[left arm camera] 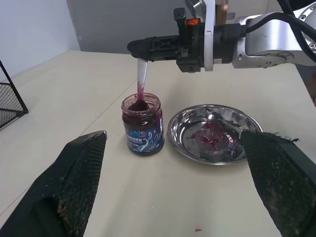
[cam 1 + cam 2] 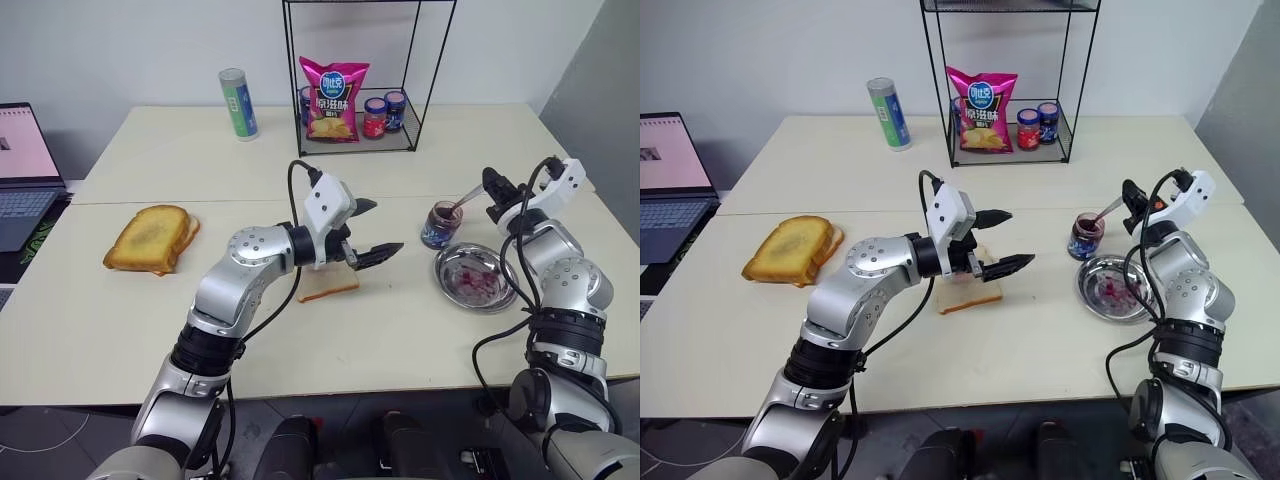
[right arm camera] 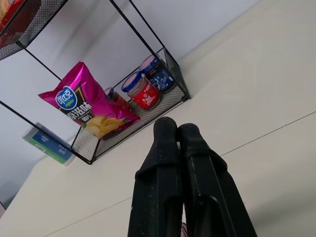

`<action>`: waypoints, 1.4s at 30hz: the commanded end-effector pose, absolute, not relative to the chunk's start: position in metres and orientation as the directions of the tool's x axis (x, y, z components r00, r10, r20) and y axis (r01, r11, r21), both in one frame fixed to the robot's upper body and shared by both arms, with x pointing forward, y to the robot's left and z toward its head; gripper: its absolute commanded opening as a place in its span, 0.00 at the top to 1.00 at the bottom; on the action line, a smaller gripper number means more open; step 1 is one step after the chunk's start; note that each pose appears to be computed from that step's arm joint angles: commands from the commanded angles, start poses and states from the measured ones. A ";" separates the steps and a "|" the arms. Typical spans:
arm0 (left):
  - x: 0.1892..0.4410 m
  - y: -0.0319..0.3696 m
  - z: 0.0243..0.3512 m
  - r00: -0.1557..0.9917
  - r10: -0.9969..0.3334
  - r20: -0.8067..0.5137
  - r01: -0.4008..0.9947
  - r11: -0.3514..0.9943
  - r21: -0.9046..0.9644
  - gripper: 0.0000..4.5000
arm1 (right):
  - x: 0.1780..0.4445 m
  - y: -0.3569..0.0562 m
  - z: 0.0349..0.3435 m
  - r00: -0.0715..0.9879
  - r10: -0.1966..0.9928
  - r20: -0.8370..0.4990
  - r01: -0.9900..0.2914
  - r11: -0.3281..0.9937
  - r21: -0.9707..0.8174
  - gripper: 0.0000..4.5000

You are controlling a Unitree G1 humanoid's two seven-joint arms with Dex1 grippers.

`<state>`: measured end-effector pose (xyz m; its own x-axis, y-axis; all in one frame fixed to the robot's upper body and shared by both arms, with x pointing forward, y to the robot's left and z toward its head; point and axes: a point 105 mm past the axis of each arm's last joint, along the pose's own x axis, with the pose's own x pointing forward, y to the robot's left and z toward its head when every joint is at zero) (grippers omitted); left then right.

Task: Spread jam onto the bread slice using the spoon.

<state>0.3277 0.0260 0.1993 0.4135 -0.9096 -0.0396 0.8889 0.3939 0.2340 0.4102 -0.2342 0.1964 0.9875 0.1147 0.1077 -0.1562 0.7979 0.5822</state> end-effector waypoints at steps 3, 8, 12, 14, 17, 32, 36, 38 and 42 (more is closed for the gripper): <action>0.326 0.024 0.214 0.393 -0.920 -0.001 0.883 0.377 0.279 0.00 | 0.405 -0.242 0.229 0.972 0.099 0.211 -0.194 0.844 0.500 0.99; 0.326 0.024 0.215 0.391 -0.920 0.000 0.883 0.376 0.282 0.00 | 0.406 -0.242 0.232 0.971 0.100 0.216 -0.197 0.846 0.496 0.99; 0.326 0.024 0.215 0.394 -0.919 0.003 0.881 0.378 0.283 0.00 | 0.406 -0.243 0.231 0.973 0.091 0.214 -0.194 0.828 0.527 0.99; 0.326 0.024 0.215 0.394 -0.919 0.003 0.881 0.379 0.283 0.00 | 0.406 -0.244 0.231 0.973 0.087 0.212 -0.190 0.825 0.532 0.99; 0.327 0.024 0.215 0.396 -0.918 0.003 0.880 0.380 0.284 0.00 | 0.406 -0.248 0.230 0.976 0.070 0.208 -0.179 0.802 0.570 0.99; 0.326 0.024 0.215 0.386 -0.923 0.005 0.883 0.371 0.287 0.00 | 0.403 -0.262 0.233 0.977 0.011 0.212 -0.149 0.744 0.651 0.99; 0.325 0.023 0.218 0.378 -0.926 0.014 0.885 0.366 0.288 0.00 | 0.400 -0.268 0.233 0.975 -0.019 0.222 -0.156 0.652 0.742 0.99; 0.325 0.022 0.219 0.374 -0.927 0.019 0.886 0.363 0.287 0.00 | 0.399 -0.268 0.233 0.973 -0.027 0.229 -0.168 0.595 0.786 0.99; 0.324 0.022 0.220 0.365 -0.931 0.021 0.890 0.356 0.286 0.00 | 0.395 -0.267 0.236 0.970 -0.025 0.243 -0.191 0.542 0.818 0.99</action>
